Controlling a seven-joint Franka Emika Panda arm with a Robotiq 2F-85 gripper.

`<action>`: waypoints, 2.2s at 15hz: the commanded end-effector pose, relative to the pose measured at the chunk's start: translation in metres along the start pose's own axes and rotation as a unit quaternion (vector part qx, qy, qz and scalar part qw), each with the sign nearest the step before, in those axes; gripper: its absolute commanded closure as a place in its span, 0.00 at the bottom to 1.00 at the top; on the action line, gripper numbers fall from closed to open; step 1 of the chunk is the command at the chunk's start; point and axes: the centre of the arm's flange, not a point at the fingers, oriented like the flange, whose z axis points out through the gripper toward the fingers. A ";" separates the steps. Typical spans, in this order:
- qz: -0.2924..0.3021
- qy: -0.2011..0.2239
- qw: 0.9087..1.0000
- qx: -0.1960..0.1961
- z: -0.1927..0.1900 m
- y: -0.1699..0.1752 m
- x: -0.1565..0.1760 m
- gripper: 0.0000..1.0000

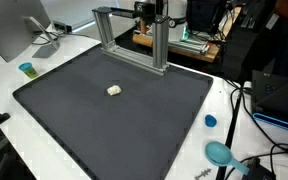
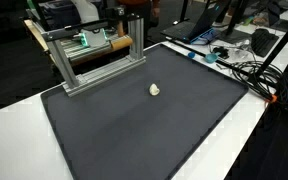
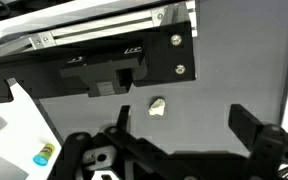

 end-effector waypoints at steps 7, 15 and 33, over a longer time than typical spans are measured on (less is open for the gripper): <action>-0.013 -0.001 1.000 0.011 0.002 0.004 0.001 0.00; -0.024 -0.023 0.997 0.065 0.043 0.073 -0.002 0.00; -0.023 -0.045 0.999 0.014 0.067 0.092 -0.005 0.00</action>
